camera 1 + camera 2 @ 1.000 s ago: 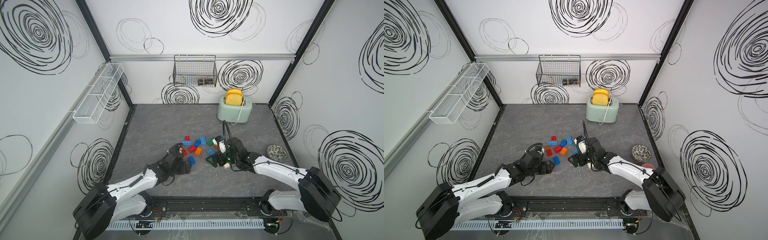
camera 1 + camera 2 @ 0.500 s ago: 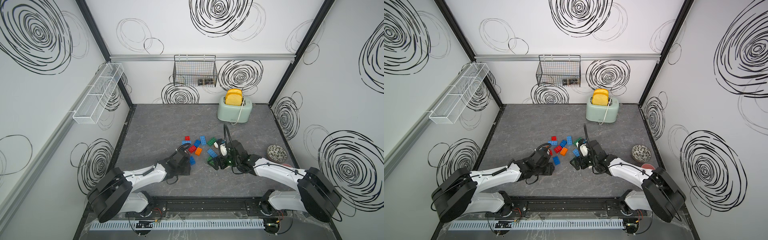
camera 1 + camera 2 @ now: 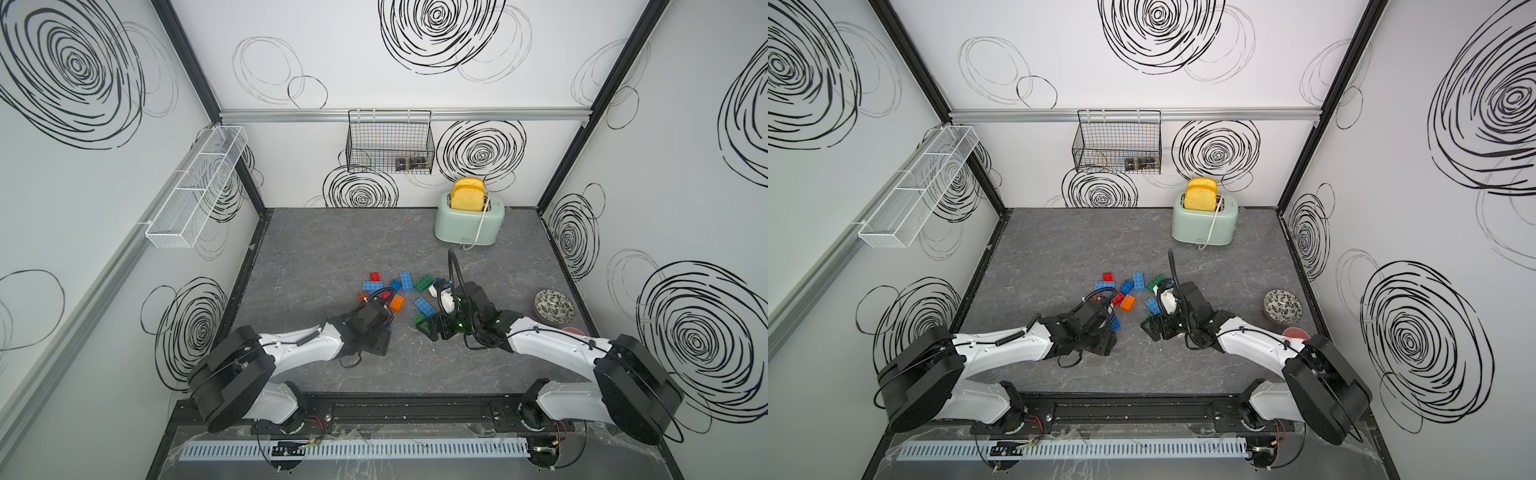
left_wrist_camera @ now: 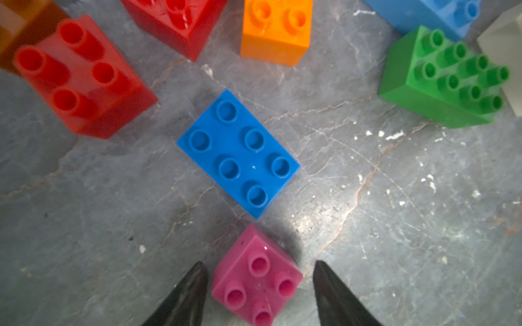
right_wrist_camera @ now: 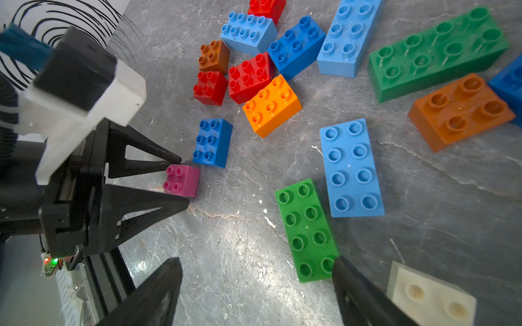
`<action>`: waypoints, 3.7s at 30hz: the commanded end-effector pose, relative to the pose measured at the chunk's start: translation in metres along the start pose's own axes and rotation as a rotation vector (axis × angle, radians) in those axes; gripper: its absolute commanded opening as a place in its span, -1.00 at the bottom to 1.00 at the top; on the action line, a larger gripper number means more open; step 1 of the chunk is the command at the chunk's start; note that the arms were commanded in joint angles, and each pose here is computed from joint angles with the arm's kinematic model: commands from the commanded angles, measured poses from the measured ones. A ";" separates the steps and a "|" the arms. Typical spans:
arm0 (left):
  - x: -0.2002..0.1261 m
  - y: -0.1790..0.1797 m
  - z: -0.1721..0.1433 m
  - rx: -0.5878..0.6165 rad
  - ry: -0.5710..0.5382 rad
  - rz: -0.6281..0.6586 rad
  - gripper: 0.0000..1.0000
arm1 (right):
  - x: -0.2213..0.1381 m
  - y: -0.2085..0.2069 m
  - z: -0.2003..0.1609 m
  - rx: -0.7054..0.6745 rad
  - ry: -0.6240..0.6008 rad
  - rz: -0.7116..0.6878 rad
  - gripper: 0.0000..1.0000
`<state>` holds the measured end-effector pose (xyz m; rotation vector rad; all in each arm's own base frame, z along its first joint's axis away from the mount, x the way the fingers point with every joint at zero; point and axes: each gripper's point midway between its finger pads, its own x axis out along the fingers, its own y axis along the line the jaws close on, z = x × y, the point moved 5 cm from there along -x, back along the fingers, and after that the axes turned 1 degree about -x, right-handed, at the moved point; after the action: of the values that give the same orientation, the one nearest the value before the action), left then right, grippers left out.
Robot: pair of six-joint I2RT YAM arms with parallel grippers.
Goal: Assemble a heart with lego
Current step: Adjust the lego brick at the center of the board, then pick up the lego brick from the center of the board.
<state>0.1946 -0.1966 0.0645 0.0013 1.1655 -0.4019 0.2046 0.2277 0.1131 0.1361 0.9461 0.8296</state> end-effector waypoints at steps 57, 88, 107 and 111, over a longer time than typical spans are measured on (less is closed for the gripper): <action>0.015 -0.056 -0.014 -0.162 0.138 -0.059 0.11 | 0.036 -0.007 -0.009 -0.155 0.187 -0.241 0.28; -0.031 0.029 0.013 -0.383 -0.088 -0.177 0.26 | 0.052 0.024 -0.019 -0.250 0.324 -0.199 0.07; -0.027 0.034 0.010 -0.393 -0.083 -0.187 0.26 | 0.066 0.014 -0.007 -0.352 0.415 -0.217 0.08; -0.026 0.034 0.010 -0.389 -0.078 -0.189 0.26 | 0.069 0.017 -0.014 -0.362 0.444 -0.214 0.02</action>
<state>0.2023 -0.1595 0.0864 -0.4597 1.1676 -0.3222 0.2097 0.2802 0.0644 -0.4479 1.1609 0.8100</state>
